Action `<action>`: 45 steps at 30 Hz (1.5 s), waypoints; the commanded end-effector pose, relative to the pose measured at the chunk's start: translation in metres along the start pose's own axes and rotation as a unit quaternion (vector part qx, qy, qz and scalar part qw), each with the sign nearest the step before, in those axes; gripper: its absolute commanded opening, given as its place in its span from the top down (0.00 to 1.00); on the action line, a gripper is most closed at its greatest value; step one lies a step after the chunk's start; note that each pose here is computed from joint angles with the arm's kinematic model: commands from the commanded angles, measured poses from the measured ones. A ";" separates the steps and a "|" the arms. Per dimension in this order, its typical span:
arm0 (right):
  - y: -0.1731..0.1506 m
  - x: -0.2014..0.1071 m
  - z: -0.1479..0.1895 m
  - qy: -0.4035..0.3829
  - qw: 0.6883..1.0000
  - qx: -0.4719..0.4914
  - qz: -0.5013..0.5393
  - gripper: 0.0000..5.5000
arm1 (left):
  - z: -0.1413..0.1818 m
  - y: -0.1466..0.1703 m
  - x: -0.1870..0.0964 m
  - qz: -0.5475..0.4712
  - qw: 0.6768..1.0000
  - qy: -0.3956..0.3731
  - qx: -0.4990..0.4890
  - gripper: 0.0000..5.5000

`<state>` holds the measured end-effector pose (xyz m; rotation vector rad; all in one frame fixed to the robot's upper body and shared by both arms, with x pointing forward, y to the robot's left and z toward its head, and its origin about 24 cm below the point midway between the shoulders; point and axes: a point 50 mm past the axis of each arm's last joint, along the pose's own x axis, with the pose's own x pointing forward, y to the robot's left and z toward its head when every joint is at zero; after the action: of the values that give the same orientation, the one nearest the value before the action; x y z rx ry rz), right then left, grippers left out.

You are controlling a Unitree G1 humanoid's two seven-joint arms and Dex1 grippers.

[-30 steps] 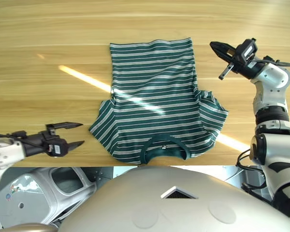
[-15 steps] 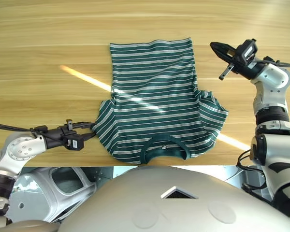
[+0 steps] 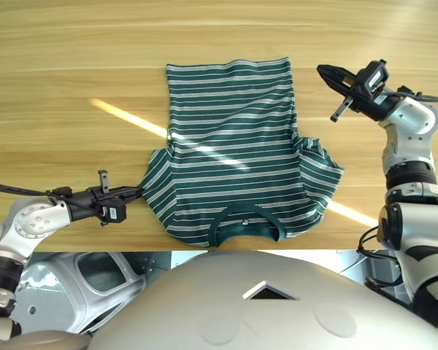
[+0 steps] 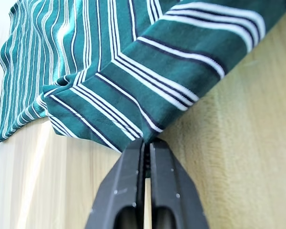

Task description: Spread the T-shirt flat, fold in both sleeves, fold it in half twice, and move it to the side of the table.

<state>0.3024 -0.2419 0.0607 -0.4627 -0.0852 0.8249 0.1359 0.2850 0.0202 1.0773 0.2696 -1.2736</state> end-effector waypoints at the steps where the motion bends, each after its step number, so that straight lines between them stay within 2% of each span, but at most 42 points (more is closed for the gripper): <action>1: -0.001 -0.003 -0.001 0.004 1.000 0.002 -0.004 1.00 | -0.006 -0.004 -0.006 -0.019 0.999 0.029 0.000 1.00; 15: 0.000 -0.004 -0.001 0.001 1.000 0.001 -0.002 1.00 | -0.009 0.008 -0.019 0.010 0.998 0.053 0.016 1.00; 31: 0.005 -0.004 -0.002 0.000 1.000 0.002 0.006 1.00 | 0.020 0.043 -0.031 0.021 0.994 0.033 0.103 1.00; 45: 0.011 0.001 0.001 -0.012 1.000 -0.001 0.014 1.00 | 0.046 0.087 -0.004 -0.002 0.978 0.003 0.206 1.00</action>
<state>0.2963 -0.2366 0.0552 -0.4553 -0.0891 0.8505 0.1853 0.2484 0.0890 1.3903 0.0106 -1.3482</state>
